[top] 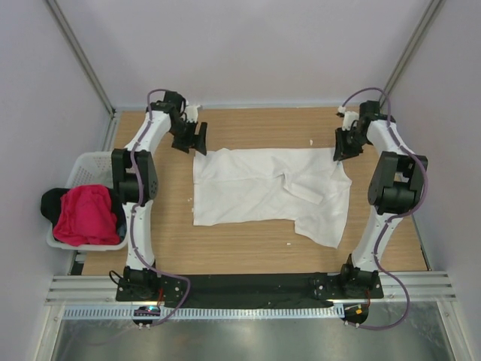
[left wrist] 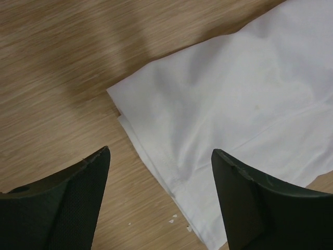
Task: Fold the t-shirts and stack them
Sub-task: Fold the tshirt
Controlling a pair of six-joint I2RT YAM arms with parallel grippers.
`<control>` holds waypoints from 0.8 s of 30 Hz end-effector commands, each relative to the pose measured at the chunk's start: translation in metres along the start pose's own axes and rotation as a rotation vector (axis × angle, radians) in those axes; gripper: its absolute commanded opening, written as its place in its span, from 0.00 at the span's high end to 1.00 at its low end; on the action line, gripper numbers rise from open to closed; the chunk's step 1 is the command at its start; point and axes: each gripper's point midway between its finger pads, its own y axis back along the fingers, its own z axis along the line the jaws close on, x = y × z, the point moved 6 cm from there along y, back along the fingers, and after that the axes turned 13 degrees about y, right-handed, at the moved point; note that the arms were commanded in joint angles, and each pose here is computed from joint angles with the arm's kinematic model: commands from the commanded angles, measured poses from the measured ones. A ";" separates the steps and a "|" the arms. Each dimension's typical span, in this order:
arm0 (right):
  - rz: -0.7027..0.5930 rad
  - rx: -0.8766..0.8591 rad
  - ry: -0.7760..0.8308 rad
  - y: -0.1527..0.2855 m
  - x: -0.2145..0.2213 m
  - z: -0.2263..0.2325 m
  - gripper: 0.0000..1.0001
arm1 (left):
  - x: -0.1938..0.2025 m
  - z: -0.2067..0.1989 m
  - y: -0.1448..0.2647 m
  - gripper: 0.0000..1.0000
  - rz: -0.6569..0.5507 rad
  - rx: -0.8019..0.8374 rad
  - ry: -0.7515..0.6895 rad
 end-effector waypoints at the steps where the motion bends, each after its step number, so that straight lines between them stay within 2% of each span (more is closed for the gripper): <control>1: -0.061 0.023 -0.093 0.012 -0.003 -0.024 0.72 | -0.005 0.015 -0.004 0.23 0.004 -0.058 -0.042; 6: -0.069 -0.005 -0.130 0.012 0.005 -0.029 0.72 | -0.001 0.023 -0.018 0.35 0.037 -0.059 -0.039; 10: -0.088 -0.022 -0.147 0.011 0.004 -0.031 0.72 | 0.000 0.027 -0.026 0.40 0.051 -0.063 -0.040; 11: -0.097 -0.034 -0.148 0.012 0.002 -0.030 0.72 | 0.001 0.029 -0.030 0.47 0.059 -0.059 -0.045; 14: -0.109 -0.055 -0.155 0.012 0.000 -0.029 0.71 | -0.002 0.030 -0.034 0.59 0.056 -0.064 -0.050; 15: -0.110 -0.056 -0.156 0.012 -0.001 -0.029 0.71 | -0.004 0.030 -0.034 0.66 0.051 -0.065 -0.056; 16: -0.112 -0.060 -0.158 0.012 -0.001 -0.029 0.71 | -0.005 0.031 -0.035 0.82 0.046 -0.069 -0.055; 18: -0.115 -0.066 -0.159 0.013 -0.002 -0.028 0.71 | -0.007 0.032 -0.036 0.96 0.038 -0.076 -0.053; 19: -0.115 -0.071 -0.162 0.012 -0.002 -0.028 0.71 | -0.011 0.031 -0.035 1.00 0.025 -0.078 -0.058; 24: -0.110 -0.098 -0.187 0.004 0.004 -0.024 0.71 | -0.014 0.030 -0.033 1.00 0.010 -0.080 -0.059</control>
